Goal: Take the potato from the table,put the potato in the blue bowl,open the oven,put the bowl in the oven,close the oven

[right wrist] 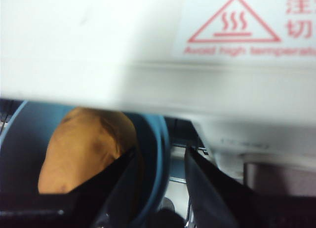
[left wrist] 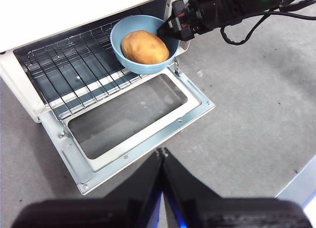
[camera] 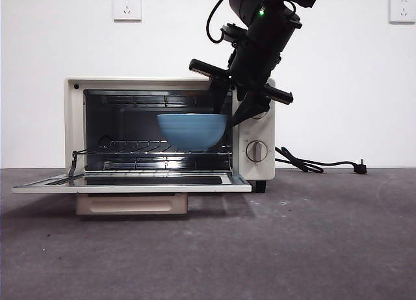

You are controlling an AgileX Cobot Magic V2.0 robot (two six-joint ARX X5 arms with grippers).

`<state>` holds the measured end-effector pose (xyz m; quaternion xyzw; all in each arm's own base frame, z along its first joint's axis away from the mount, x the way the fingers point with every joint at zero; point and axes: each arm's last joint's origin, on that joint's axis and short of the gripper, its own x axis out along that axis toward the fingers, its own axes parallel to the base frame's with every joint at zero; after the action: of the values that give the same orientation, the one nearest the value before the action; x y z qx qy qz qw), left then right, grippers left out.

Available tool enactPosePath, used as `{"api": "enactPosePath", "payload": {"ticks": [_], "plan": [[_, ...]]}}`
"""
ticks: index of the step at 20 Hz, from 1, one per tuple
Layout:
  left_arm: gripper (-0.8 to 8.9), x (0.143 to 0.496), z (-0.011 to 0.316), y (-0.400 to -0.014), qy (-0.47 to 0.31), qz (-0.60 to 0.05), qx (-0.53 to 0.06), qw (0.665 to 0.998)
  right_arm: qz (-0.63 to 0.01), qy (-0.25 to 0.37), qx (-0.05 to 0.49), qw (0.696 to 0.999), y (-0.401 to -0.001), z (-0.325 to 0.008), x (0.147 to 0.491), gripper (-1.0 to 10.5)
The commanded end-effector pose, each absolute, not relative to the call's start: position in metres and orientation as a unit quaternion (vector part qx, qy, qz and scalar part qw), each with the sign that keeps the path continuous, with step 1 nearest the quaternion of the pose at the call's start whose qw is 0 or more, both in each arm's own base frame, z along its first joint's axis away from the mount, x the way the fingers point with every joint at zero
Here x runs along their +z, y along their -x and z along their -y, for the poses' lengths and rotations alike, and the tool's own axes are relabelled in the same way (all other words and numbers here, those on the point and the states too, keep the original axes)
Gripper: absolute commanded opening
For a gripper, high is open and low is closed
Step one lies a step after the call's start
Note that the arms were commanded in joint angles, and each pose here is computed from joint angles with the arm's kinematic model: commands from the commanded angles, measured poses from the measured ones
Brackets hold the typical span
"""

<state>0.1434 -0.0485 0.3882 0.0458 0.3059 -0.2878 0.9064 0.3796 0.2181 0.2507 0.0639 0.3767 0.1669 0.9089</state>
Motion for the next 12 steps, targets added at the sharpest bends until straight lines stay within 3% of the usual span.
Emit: {"api": "enactPosePath", "payload": {"ticks": [1, 7, 12], "plan": [[-0.08, 0.387, 0.049, -0.143, -0.054, -0.304, -0.294, 0.905, -0.380, -0.066, 0.165, 0.908, -0.377, -0.216, 0.255, 1.6], [-0.08, 0.387, 0.049, -0.144, -0.055, -0.305, -0.291, 0.905, -0.380, -0.051, 0.173, 0.907, -0.351, -0.202, 0.295, 1.6], [-0.08, 0.363, 0.040, -0.157, -0.036, -0.327, -0.240, 0.913, -0.413, 0.005, 0.249, 0.876, -0.302, -0.178, 0.340, 1.6]]}}
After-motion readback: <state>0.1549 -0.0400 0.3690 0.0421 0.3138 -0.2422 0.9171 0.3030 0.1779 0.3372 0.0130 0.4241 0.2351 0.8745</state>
